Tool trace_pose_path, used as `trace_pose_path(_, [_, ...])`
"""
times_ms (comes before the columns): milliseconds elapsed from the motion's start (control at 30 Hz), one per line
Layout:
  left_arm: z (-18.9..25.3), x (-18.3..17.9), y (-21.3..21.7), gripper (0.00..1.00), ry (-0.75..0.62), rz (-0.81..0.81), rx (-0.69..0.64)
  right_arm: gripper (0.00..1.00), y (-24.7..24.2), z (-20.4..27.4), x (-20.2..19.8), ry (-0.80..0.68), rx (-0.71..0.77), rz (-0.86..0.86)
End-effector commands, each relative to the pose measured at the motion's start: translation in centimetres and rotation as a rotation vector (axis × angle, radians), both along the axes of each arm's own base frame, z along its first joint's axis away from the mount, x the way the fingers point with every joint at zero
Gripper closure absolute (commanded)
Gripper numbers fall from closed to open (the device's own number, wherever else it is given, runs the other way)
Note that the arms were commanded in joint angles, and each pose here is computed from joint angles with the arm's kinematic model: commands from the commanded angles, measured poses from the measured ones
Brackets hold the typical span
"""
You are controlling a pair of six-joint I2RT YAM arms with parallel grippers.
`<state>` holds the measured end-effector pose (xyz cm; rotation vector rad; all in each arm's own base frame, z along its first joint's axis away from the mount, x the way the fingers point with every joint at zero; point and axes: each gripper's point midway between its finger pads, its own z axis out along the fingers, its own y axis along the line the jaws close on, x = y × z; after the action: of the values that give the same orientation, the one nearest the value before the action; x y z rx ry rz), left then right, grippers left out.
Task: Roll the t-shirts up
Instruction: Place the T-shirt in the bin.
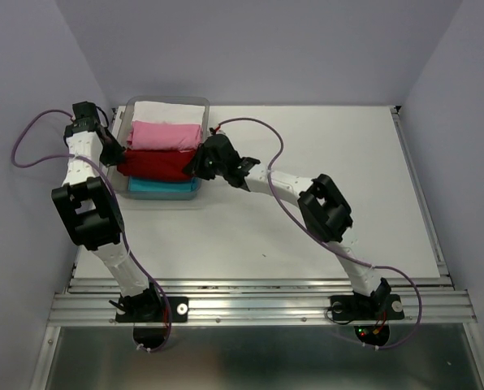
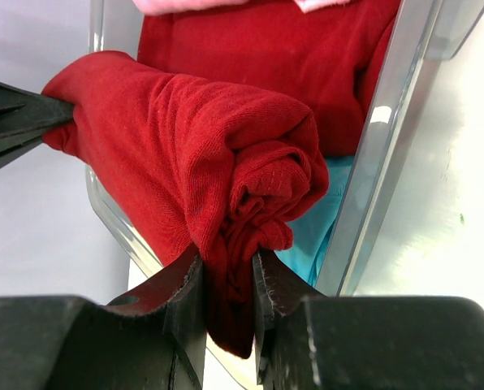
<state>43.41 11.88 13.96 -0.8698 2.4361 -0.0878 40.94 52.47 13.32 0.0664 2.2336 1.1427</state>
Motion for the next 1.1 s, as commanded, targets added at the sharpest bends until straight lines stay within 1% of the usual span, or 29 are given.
trace_pose_path(0, [1.5, 1.2, 5.1, 1.00, -0.075, 0.116, 0.158, 0.99, -0.3, -2.2, -1.3, 0.030, -0.063, 0.047])
trace_pose_path(233, [0.2, 1.1, 4.9, 1.00, -0.041, 0.115, 0.136, 0.99, -0.7, -2.7, -1.5, 0.038, -0.075, 0.037])
trace_pose_path(267, [0.2, 1.0, 4.9, 1.00, -0.038, 0.114, 0.138, 0.97, -0.7, -2.7, -1.5, 0.039, -0.074, 0.039])
trace_pose_path(300, [0.1, 0.9, 4.9, 1.00, -0.032, 0.112, 0.137, 0.90, -0.7, -2.8, -1.6, 0.041, -0.076, 0.040])
trace_pose_path(367, [0.0, 0.9, 4.9, 0.94, -0.020, 0.111, 0.139, 0.87, -0.7, -2.7, -1.7, 0.044, -0.072, 0.046])
trace_pose_path(400, [0.0, 1.0, 5.0, 0.91, -0.018, 0.111, 0.139, 0.78, -0.7, -2.6, -1.7, 0.043, -0.070, 0.047])
trace_pose_path(433, [0.0, 0.9, 4.9, 0.84, -0.012, 0.107, 0.137, 0.70, -0.7, -2.8, -1.8, 0.047, -0.073, 0.047])
trace_pose_path(467, [0.1, 0.9, 4.9, 0.79, -0.015, 0.105, 0.134, 0.65, -0.8, -2.6, -1.8, 0.045, -0.072, 0.049])
trace_pose_path(533, [0.2, 0.9, 4.8, 0.69, -0.017, 0.104, 0.133, 0.63, -0.9, -2.6, -1.9, 0.044, -0.075, 0.047])
trace_pose_path(567, [0.3, 0.9, 4.7, 0.61, -0.020, 0.100, 0.130, 0.60, -1.0, -2.5, -1.9, 0.042, -0.079, 0.048])
trace_pose_path(600, [0.6, 1.0, 4.7, 0.59, -0.026, 0.097, 0.130, 0.52, -1.0, -2.3, -1.9, 0.040, -0.079, 0.047])
trace_pose_path(633, [0.6, 1.1, 4.7, 0.59, -0.027, 0.096, 0.129, 0.51, -1.1, -2.2, -1.9, 0.036, -0.082, 0.048])
trace_pose_path(667, [0.9, 1.2, 4.7, 0.55, -0.031, 0.096, 0.129, 0.50, -1.2, -2.2, -2.0, 0.036, -0.086, 0.049])
trace_pose_path(700, [1.0, 1.2, 4.7, 0.54, -0.031, 0.093, 0.130, 0.47, -1.3, -1.8, -2.1, 0.030, -0.082, 0.050])
trace_pose_path(767, [1.2, 1.2, 4.7, 0.49, -0.032, 0.091, 0.128, 0.44, -1.5, -1.8, -2.2, 0.028, -0.088, 0.048])
trace_pose_path(800, [1.4, 1.3, 4.7, 0.48, -0.034, 0.088, 0.129, 0.43, -1.6, -1.3, -2.0, 0.017, -0.088, 0.040])
trace_pose_path(833, [1.5, 1.3, 4.6, 0.46, -0.037, 0.083, 0.126, 0.40, -1.8, -1.2, -2.1, 0.015, -0.094, 0.036])
trace_pose_path(867, [1.5, 1.3, 4.5, 0.45, -0.036, 0.081, 0.125, 0.40, -2.0, -1.0, -2.0, 0.009, -0.097, 0.031])
trace_pose_path(900, [1.9, 1.3, 4.5, 0.45, -0.044, 0.079, 0.126, 0.34, -2.2, -0.9, -2.0, 0.007, -0.102, 0.025])
trace_pose_path(1000, [2.7, 1.5, 4.6, 0.45, -0.060, 0.079, 0.136, 0.28, -2.7, 0.2, -1.9, -0.013, -0.114, 0.011])
trace_pose_path(1067, [3.3, 1.5, 4.7, 0.45, -0.071, 0.082, 0.140, 0.28, -3.1, 1.1, -2.0, -0.028, -0.122, 0.009])
